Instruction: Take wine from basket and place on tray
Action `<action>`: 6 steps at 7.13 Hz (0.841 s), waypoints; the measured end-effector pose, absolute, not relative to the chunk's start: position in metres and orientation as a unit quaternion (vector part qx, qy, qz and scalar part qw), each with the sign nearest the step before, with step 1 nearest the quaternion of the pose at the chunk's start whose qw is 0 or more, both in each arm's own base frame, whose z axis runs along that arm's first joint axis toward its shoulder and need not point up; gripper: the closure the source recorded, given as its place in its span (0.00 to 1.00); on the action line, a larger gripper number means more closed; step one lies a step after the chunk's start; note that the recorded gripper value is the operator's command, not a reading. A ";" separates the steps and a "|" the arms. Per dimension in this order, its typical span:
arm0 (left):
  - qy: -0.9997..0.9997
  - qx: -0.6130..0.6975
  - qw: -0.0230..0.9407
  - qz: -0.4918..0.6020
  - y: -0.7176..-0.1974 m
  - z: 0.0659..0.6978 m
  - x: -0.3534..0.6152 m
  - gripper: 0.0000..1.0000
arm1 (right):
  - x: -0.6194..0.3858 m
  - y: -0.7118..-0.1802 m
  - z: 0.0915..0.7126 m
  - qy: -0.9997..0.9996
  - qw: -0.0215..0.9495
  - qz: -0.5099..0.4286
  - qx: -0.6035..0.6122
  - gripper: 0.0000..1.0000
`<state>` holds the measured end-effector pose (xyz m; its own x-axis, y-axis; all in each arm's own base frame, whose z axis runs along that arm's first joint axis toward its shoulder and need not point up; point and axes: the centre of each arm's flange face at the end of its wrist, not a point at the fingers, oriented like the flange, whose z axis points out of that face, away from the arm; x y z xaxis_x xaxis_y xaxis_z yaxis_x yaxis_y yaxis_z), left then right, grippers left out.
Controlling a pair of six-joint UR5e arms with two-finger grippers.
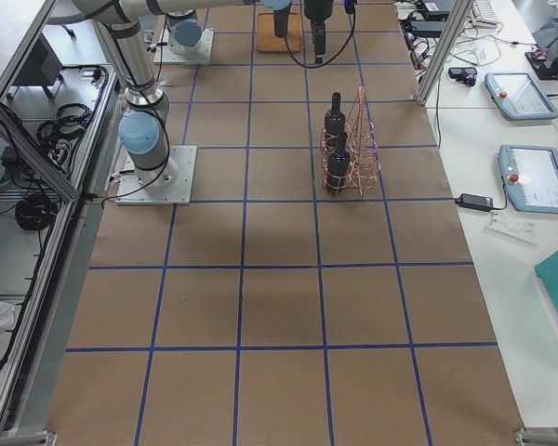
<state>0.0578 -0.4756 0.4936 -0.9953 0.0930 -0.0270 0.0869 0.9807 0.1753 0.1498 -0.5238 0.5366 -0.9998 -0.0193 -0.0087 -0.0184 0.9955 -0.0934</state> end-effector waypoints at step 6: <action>0.999 0.035 0.006 0.006 -0.464 0.539 -0.116 0.00 | 0.150 -0.524 0.536 0.999 0.005 -0.048 -0.009 0.00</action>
